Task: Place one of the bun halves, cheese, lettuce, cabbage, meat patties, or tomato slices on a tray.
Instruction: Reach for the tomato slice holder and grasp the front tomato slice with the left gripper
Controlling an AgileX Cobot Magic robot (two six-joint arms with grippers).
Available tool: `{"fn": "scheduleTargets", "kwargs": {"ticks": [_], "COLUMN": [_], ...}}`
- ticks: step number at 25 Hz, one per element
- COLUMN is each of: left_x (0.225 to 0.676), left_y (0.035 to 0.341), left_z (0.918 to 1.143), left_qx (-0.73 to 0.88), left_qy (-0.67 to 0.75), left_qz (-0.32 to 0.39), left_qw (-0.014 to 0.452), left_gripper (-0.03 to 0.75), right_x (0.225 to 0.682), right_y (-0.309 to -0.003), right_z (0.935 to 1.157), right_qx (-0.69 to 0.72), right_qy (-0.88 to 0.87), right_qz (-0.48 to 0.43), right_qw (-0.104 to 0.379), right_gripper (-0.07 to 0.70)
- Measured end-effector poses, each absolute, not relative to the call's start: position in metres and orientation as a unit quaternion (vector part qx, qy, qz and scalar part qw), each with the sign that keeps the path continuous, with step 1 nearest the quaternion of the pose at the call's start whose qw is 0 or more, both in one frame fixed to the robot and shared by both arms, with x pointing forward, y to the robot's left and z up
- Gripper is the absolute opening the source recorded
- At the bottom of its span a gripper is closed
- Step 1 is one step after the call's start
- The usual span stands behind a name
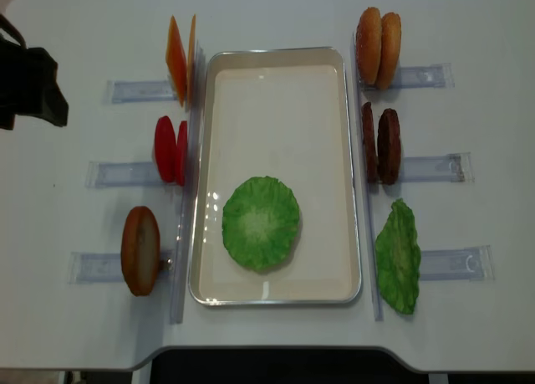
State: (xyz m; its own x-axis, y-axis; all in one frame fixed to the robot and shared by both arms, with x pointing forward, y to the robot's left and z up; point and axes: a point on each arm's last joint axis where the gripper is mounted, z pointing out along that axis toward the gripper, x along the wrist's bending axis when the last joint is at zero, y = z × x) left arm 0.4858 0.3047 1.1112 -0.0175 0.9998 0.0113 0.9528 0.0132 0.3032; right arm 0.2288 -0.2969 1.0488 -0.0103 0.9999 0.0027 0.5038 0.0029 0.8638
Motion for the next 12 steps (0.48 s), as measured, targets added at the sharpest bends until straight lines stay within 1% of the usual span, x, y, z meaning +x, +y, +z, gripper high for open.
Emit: {"fn": "scheduleTargets", "kwargs": {"ticks": [7, 12], "left_x": [0.505, 0.506], "left_y": [0.308, 0.305], "left_z": [1.097, 1.096], "left_qx": [0.691, 0.69], "left_qy": [0.711, 0.713], "left_qz": [0.107, 0.11], "left_qw": [0.072, 0.066], "left_gripper": [0.576, 0.576], "right_x": [0.229, 0.229], "right_y": [-0.297, -0.297], "right_z": [1.049, 1.049], "right_qx": [0.61, 0.61], "right_qy": [0.616, 0.616], "right_qz": [0.355, 0.355], "right_qw": [0.35, 0.35], "right_gripper": [0.363, 0.362]}}
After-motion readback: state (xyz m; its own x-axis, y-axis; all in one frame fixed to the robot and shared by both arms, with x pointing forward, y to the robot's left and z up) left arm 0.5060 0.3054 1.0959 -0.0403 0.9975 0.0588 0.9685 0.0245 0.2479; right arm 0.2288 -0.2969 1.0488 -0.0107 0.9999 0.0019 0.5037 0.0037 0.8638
